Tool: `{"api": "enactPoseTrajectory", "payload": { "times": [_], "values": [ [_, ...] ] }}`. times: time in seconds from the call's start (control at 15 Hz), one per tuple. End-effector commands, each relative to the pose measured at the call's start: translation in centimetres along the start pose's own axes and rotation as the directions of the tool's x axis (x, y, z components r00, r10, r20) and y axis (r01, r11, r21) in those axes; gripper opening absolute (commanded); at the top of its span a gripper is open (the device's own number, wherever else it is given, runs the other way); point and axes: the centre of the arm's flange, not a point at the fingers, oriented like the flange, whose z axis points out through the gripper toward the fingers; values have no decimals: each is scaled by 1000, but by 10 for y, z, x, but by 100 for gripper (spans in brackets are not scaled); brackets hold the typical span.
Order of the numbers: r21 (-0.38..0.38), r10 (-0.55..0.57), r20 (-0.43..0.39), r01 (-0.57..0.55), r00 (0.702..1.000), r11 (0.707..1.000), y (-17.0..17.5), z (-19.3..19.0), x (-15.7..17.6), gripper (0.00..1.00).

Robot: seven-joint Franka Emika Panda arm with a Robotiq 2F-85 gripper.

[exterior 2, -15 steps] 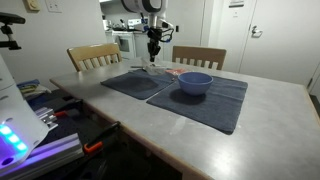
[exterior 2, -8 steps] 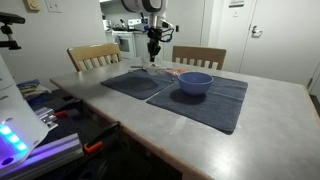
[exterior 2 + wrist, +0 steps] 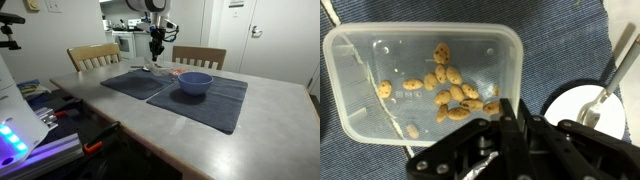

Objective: Pour the contents of the colourless bowl into the blue bowl

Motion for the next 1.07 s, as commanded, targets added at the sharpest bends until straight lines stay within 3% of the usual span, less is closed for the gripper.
{"api": "enactPoseTrajectory", "payload": {
  "times": [0.0,1.0],
  "values": [
    [58,-65,-3,65,998,996,17,-16,3,2],
    [169,-321,19,314,947,934,46,-41,11,2]
  ]
}}
